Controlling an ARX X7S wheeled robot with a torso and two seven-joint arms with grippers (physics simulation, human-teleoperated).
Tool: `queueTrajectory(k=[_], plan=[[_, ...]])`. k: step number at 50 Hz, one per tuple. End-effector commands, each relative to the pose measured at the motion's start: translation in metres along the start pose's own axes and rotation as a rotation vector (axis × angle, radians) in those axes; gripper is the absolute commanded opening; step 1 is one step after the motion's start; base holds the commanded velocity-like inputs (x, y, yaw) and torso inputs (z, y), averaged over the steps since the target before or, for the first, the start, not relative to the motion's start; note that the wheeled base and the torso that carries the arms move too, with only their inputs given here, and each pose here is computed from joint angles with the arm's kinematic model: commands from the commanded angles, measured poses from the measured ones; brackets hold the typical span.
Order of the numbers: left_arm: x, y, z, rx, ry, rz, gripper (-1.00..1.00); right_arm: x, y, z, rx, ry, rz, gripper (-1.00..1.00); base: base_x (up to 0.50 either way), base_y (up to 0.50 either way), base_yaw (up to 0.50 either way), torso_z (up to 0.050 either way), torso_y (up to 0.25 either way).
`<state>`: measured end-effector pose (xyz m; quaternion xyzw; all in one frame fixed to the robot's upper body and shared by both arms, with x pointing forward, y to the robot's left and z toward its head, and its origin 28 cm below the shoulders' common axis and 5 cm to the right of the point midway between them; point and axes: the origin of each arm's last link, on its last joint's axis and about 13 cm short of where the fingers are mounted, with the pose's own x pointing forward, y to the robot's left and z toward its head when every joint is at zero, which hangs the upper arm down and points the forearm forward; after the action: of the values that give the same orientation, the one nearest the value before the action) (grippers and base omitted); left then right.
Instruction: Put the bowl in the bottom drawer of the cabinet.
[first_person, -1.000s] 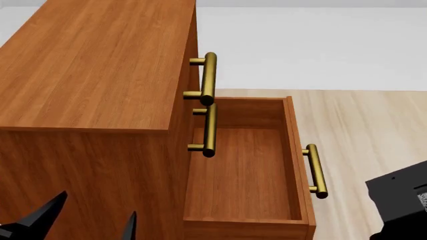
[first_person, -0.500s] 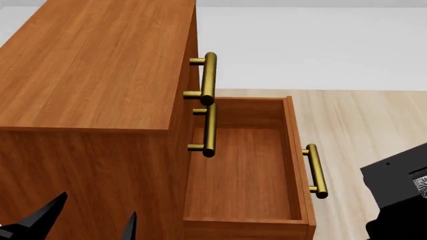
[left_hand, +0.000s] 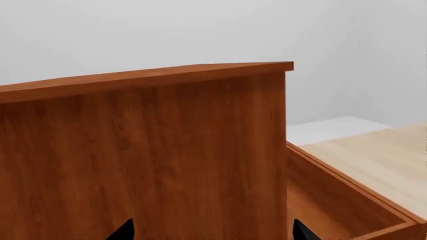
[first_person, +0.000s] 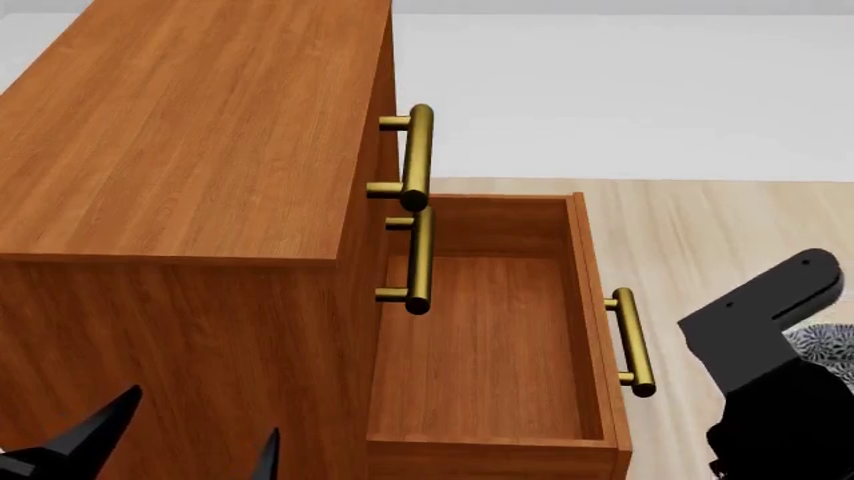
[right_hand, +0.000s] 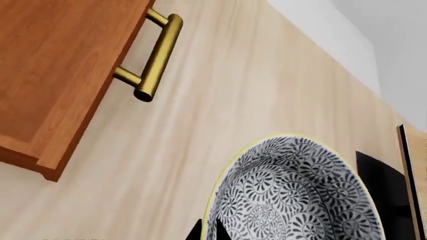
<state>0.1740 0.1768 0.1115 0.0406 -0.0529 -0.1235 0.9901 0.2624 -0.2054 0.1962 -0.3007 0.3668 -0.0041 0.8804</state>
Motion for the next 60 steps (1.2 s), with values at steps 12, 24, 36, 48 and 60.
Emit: queueTrajectory(k=[12, 24, 36, 48, 60], plan=[[0.0, -0.001, 0.0, 0.016, 0.001, -0.008, 1.0, -0.009, -0.008, 0.031, -0.25, -0.043, 0.045, -1.0, 0.0, 0.0, 0.0, 0.0, 0.001], [0.0, -0.001, 0.0, 0.022, 0.003, -0.008, 1.0, -0.013, -0.012, 0.045, -0.325, -0.053, 0.041, -1.0, 0.0, 0.0, 0.0, 0.0, 0.0], [0.001, -0.001, 0.0, 0.027, 0.007, -0.01, 1.0, -0.017, -0.016, 0.058, -0.387, -0.07, 0.052, -1.0, 0.0, 0.0, 0.0, 0.0, 0.001], [0.001, -0.002, 0.0, 0.033, 0.01, -0.014, 1.0, -0.013, -0.017, 0.071, -0.439, -0.092, 0.088, -1.0, 0.0, 0.0, 0.0, 0.0, 0.0], [0.0, -0.002, 0.0, 0.033, 0.013, -0.011, 1.0, -0.01, -0.014, 0.08, -0.485, -0.126, 0.11, -1.0, 0.0, 0.0, 0.0, 0.0, 0.001]])
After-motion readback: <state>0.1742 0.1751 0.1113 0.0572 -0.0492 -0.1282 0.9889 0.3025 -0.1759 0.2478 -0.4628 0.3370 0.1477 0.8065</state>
